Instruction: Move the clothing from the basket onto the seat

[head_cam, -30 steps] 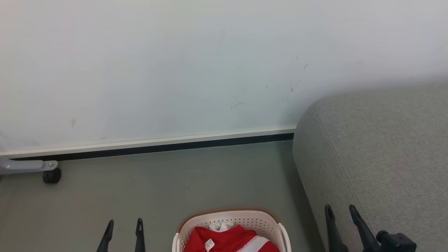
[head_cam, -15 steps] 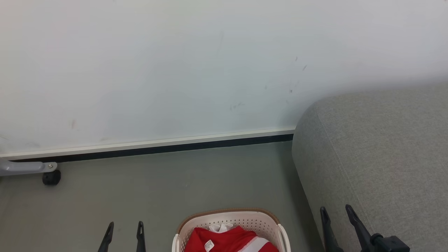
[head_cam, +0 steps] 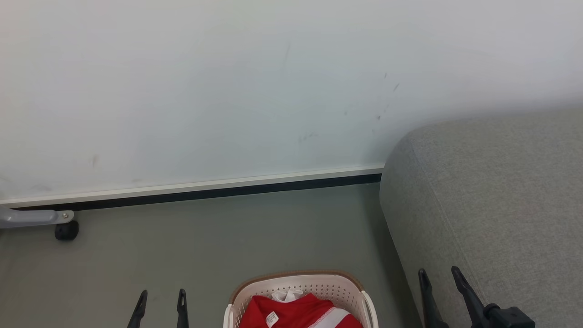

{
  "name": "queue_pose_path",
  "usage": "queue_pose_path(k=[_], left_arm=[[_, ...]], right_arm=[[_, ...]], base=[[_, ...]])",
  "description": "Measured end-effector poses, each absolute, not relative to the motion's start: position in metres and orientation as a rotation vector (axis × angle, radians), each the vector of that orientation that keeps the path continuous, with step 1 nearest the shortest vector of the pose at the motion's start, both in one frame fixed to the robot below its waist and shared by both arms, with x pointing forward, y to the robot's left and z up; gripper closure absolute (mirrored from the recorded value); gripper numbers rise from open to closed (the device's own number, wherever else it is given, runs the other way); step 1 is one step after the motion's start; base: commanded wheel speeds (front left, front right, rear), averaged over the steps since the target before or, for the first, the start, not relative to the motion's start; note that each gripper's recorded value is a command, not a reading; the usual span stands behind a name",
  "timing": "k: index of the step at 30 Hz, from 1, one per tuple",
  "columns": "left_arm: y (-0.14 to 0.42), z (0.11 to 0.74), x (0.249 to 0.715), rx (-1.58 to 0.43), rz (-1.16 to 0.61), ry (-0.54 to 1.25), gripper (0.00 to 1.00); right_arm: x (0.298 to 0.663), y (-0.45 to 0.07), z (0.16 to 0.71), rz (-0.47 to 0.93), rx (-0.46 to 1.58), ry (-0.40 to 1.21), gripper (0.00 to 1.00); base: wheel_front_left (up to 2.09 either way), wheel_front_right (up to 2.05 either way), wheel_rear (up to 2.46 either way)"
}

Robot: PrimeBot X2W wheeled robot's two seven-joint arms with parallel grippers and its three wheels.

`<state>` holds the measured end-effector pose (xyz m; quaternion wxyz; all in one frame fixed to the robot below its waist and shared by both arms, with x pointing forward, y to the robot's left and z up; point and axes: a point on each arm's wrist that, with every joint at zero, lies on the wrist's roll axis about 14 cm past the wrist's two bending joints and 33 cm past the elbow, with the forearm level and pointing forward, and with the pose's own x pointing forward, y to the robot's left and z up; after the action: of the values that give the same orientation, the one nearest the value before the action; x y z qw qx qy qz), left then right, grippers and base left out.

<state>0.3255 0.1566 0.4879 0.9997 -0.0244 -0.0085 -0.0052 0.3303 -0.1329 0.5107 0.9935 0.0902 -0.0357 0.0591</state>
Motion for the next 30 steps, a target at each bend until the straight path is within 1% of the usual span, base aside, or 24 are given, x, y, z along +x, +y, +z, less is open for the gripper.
queue_pose_path(k=[19, 23, 30], left_arm=[[0.153, 0.476, 0.332, -0.056, -0.019, 0.028, 0.0], [0.146, 0.471, 0.337, -0.058, -0.043, 0.045, 0.0], [0.128, 0.462, 0.361, -0.04, -0.098, 0.068, 0.0]], right_arm=[[0.334, -0.137, 0.499, 0.107, 0.186, -0.033, 0.0], [0.339, -0.141, 0.497, 0.097, 0.185, -0.027, 0.0], [0.36, -0.151, 0.499, 0.08, 0.179, -0.034, 0.0]], base=[[0.0, 0.0, 0.0], [0.0, 0.0, 0.0], [0.0, 0.0, 0.0]])
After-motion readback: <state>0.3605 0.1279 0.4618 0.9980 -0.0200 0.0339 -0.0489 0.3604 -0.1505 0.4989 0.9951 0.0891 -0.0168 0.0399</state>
